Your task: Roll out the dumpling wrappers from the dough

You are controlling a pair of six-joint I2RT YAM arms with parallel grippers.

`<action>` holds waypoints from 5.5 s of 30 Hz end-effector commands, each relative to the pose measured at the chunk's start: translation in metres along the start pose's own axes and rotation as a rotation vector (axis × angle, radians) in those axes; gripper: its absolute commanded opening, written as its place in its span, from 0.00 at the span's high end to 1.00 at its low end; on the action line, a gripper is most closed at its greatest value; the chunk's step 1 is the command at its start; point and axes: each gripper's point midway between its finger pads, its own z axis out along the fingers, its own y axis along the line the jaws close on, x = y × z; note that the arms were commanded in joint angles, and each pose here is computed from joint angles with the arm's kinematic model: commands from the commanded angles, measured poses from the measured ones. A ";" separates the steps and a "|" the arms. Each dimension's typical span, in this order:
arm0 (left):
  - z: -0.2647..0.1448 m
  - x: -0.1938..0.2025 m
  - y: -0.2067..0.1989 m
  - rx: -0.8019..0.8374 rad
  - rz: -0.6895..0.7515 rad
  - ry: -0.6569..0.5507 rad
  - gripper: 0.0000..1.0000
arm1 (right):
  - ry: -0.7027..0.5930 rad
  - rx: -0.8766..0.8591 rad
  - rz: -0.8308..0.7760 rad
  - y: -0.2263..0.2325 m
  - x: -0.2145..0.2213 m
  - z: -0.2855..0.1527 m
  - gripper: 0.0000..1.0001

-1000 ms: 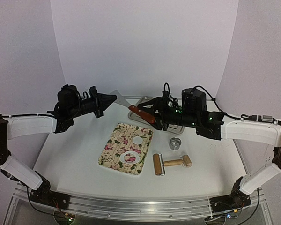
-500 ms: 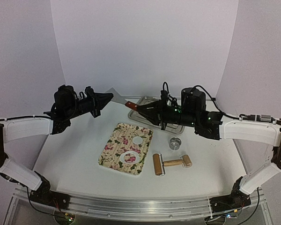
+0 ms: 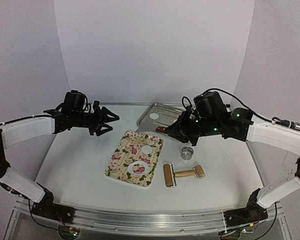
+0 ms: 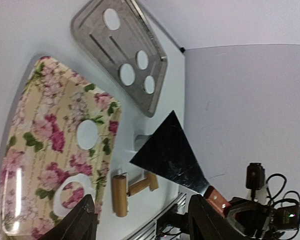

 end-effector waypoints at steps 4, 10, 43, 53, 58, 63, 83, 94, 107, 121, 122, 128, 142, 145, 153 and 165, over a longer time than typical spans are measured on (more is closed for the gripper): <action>0.002 0.024 0.089 -0.366 0.227 0.191 0.16 | 0.027 0.221 0.098 -0.061 0.006 -0.016 1.00; 0.014 0.031 0.116 -0.437 0.259 0.282 0.18 | 0.046 0.253 0.160 -0.089 0.000 -0.019 1.00; 0.085 0.007 0.179 -0.549 0.347 0.401 0.57 | 0.195 0.191 0.267 -0.124 -0.014 0.028 1.00; 0.087 0.000 0.206 -0.649 0.417 0.408 0.83 | 0.216 0.199 0.331 -0.158 -0.003 0.033 1.00; 0.084 0.002 0.218 -0.686 0.444 0.428 0.92 | 0.220 0.191 0.345 -0.179 0.003 0.034 1.00; 0.083 0.005 0.225 -0.696 0.448 0.446 1.00 | 0.236 0.138 0.340 -0.191 0.007 0.046 1.00; 0.084 0.009 0.230 -0.703 0.435 0.466 1.00 | 0.333 -0.010 0.245 -0.221 0.008 0.092 1.00; 0.079 0.015 0.229 -0.701 0.410 0.477 1.00 | 0.377 -0.101 0.184 -0.221 0.003 0.127 1.00; 0.074 0.021 0.229 -0.706 0.367 0.477 1.00 | 0.347 -0.198 0.172 -0.216 -0.012 0.155 1.00; 0.078 0.017 0.219 -0.679 0.351 0.463 1.00 | 0.328 -0.430 0.108 -0.125 -0.039 0.121 1.00; 0.078 0.016 0.218 -0.677 0.351 0.460 1.00 | 0.323 -0.442 0.104 -0.119 -0.042 0.118 1.00; 0.080 0.012 0.209 -0.657 0.349 0.437 0.87 | 0.267 -0.491 0.082 -0.091 -0.055 0.097 1.00; 0.067 -0.015 0.162 -0.612 0.382 0.299 0.52 | 0.122 -0.447 0.029 -0.077 -0.089 0.059 1.00; 0.063 -0.019 0.152 -0.601 0.379 0.266 0.42 | 0.075 -0.396 0.003 -0.079 -0.102 0.047 1.00; 0.048 -0.027 0.131 -0.576 0.345 0.164 0.27 | 0.005 -0.323 -0.018 -0.086 -0.129 0.032 1.00; 0.025 -0.024 0.127 -0.601 0.314 0.110 0.24 | -0.041 -0.204 -0.075 -0.095 -0.162 0.046 1.00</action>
